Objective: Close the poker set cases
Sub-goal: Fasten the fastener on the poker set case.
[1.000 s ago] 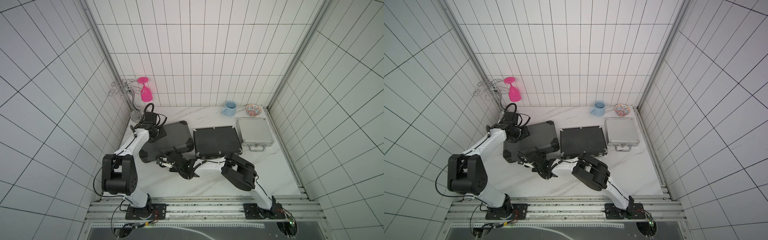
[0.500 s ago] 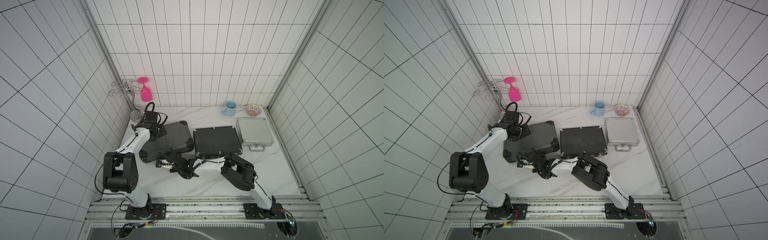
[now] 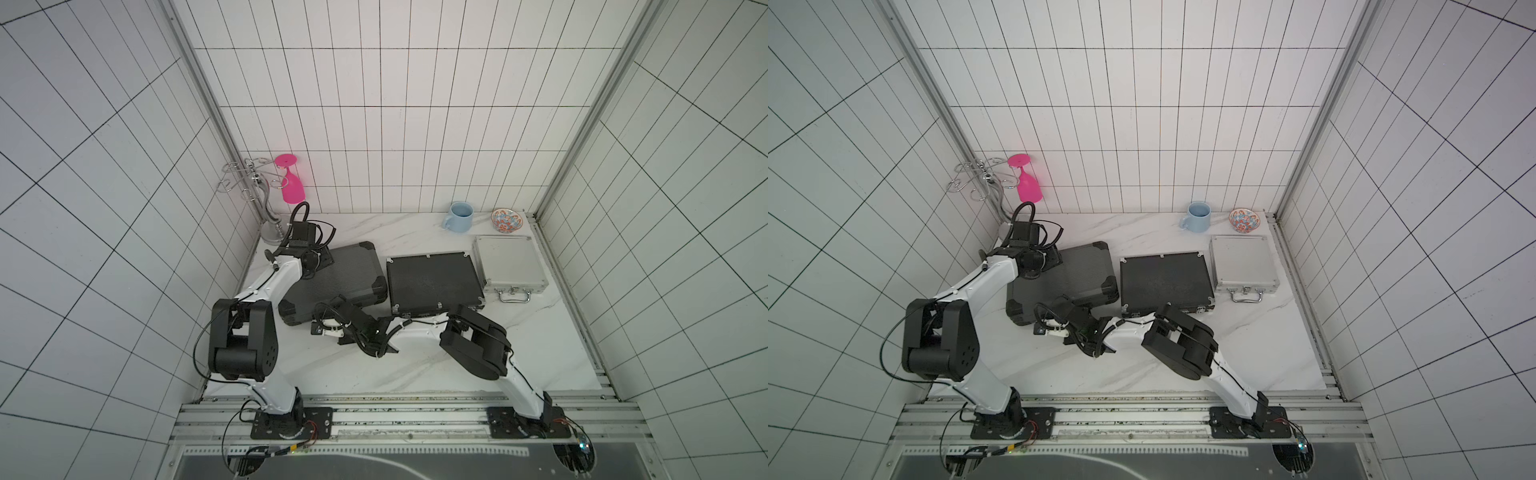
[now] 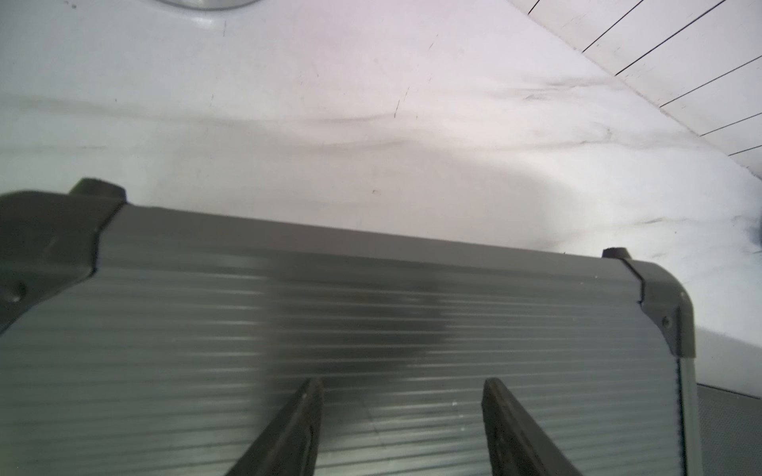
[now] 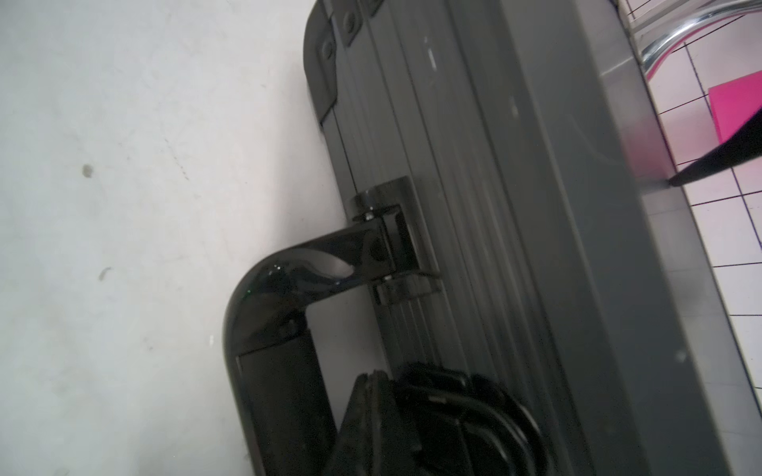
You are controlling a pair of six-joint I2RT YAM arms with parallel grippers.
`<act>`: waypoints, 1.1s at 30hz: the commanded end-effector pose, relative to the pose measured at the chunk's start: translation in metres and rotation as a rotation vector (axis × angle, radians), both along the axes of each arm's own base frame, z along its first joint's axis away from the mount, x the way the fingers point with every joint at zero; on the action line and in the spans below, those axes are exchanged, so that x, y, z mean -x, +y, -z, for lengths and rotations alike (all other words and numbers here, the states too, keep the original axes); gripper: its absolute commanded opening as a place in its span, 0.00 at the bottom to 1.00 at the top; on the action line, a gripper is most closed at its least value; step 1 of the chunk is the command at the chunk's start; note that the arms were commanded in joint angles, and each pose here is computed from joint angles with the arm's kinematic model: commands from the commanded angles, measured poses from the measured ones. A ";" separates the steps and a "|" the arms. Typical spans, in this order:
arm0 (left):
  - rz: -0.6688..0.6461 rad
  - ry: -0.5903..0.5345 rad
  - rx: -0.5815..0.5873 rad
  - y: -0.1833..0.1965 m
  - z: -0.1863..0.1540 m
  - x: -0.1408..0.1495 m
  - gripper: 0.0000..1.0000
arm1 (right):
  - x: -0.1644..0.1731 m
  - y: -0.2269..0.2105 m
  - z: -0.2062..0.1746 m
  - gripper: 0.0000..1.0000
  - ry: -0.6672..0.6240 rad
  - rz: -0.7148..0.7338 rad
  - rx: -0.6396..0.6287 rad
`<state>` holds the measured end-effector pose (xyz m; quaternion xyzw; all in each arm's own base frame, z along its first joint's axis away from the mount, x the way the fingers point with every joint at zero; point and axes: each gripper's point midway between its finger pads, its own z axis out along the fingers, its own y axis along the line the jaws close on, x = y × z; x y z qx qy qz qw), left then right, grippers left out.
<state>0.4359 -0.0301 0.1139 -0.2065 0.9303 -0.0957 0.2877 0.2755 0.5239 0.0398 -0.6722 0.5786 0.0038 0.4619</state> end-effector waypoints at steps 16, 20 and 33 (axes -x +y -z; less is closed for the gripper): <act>0.015 0.379 -0.012 -0.009 0.097 0.065 0.65 | -0.033 -0.087 0.032 0.00 -0.048 0.153 0.160; 0.021 0.376 0.000 -0.012 0.096 0.063 0.62 | -0.022 -0.080 0.010 0.00 -0.047 0.123 0.094; 0.061 0.403 -0.010 -0.022 0.102 0.091 0.56 | -0.038 -0.114 -0.052 0.33 0.442 0.456 -0.308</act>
